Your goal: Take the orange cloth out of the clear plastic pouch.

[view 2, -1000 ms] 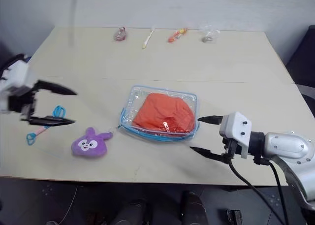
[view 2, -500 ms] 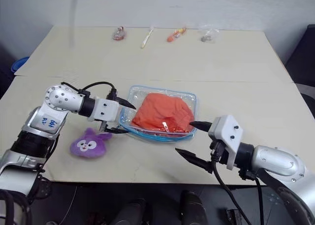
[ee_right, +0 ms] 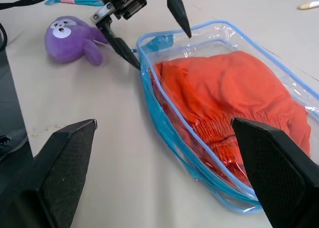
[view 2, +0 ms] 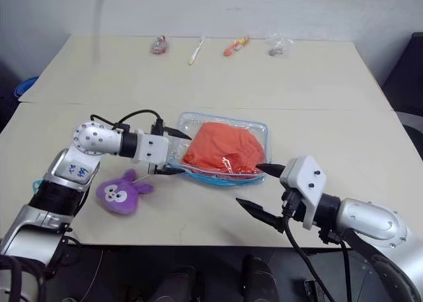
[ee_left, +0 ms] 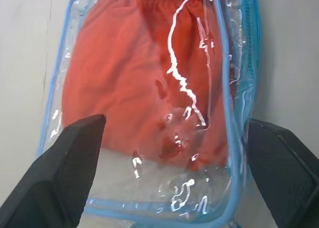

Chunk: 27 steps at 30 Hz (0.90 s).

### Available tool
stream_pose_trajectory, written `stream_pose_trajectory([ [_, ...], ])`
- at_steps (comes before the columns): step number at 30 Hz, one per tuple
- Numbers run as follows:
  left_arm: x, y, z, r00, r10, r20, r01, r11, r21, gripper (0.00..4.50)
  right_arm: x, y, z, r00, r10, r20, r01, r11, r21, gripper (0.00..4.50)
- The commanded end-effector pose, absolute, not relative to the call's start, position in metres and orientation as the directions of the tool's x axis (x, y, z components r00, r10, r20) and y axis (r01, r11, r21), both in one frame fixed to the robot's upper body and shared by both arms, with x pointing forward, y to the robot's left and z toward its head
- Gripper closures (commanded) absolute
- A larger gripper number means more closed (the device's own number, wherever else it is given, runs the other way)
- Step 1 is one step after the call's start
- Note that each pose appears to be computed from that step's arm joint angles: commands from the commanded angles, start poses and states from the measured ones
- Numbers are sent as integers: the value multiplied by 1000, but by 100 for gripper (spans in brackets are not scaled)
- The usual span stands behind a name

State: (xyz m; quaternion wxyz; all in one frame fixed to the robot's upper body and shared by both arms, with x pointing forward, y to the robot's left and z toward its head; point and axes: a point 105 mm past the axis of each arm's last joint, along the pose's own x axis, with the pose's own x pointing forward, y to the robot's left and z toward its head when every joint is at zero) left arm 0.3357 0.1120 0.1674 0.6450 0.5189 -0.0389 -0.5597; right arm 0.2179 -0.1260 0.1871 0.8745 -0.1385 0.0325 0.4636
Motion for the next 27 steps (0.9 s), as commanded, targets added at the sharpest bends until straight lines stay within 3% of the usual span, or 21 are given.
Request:
stream_pose_trajectory([
  [1,330,109,170,393,-754,-526,613,-211,761,3,213,-120,192,545,822,-165,-830,500,-248,1],
  [8,339,105,175,443,-762,-473,586,-153,796,3,213,-120,190,536,825,-180,-835,488,-254,1],
  [16,330,102,188,391,-802,-452,664,-94,742,3,213,-119,188,534,825,-184,-837,486,-251,1],
  [27,343,96,180,508,-755,-416,556,-82,827,3,213,-122,187,538,822,-189,-834,486,-262,1],
])
